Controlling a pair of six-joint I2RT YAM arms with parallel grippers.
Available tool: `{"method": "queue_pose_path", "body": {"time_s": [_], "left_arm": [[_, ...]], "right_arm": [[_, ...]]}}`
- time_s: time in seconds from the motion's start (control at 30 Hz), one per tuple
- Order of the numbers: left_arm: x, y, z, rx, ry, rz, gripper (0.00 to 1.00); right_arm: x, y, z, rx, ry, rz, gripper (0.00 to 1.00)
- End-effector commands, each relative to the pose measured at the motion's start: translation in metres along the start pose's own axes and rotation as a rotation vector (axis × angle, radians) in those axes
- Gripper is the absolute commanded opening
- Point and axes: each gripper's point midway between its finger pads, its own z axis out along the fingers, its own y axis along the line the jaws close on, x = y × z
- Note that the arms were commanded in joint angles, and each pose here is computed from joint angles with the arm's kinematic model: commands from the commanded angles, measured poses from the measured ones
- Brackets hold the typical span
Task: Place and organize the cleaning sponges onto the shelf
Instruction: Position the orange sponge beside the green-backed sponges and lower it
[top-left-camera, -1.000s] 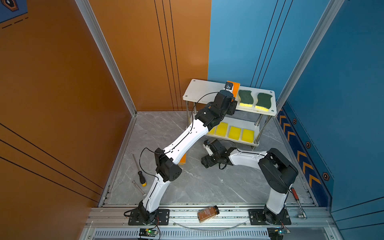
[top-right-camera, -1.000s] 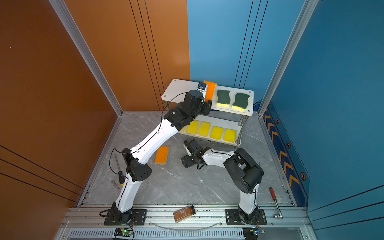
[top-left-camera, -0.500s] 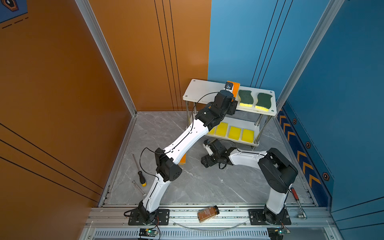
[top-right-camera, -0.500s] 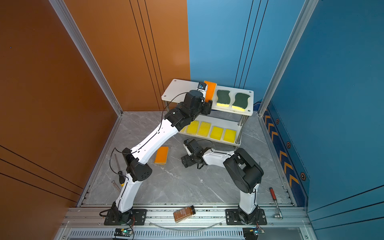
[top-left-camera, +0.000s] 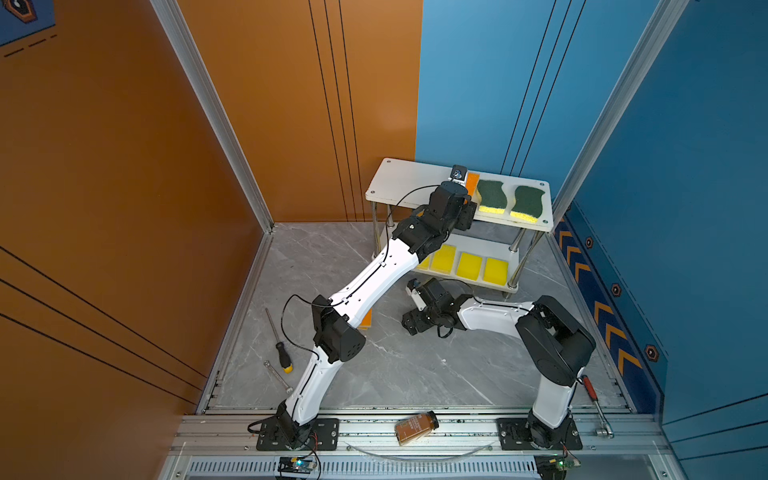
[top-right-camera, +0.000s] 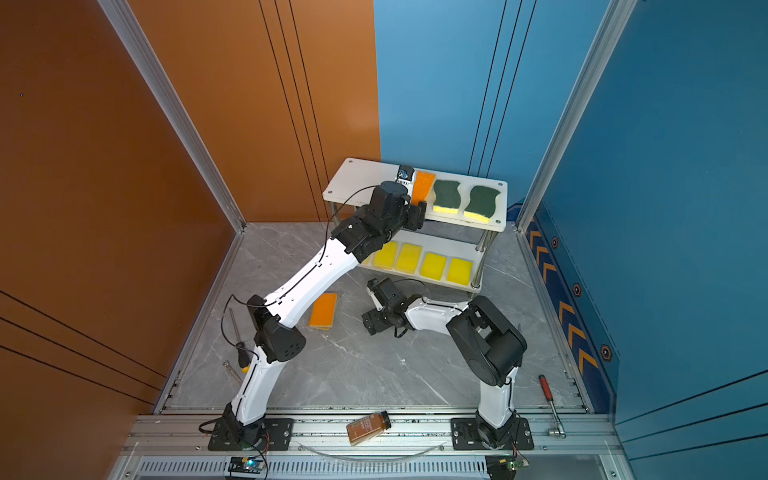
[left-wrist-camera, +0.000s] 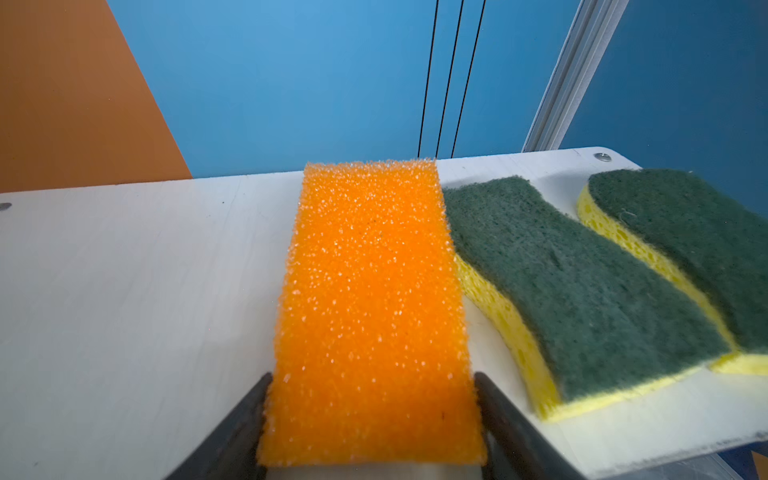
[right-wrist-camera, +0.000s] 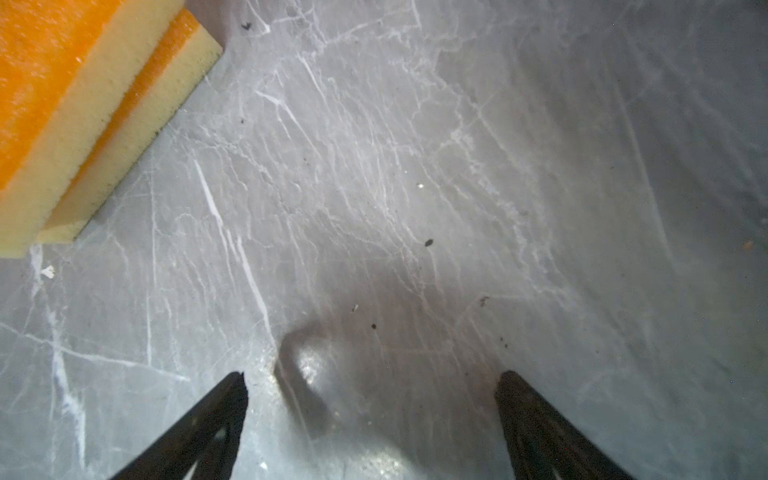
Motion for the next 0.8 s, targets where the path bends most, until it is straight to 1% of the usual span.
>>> {"method": "queue_pose_path", "body": {"time_s": [0.0, 0.2, 0.4, 0.77], "left_arm": [[-0.0081, 0.0015, 0.0014, -0.016, -0.032, -0.025, 0.73], [-0.0060, 0.0019, 0.0027, -0.025, -0.030, -0.031, 0.71], [-0.0047, 0.0063, 0.0036, -0.060, -0.033, -0.041, 0.68], [-0.0077, 0.0032, 0.0030, -0.051, -0.046, -0.047, 0.68]], "right_arm": [[0.0791, -0.0103, 0.0205, 0.000, 0.267, 0.037, 0.92], [0.0811, -0.0107, 0.0211, 0.003, 0.271, 0.039, 0.92], [0.0814, -0.0114, 0.0212, 0.003, 0.272, 0.040, 0.92], [0.0828, -0.0123, 0.0215, 0.006, 0.276, 0.042, 0.92]]}}
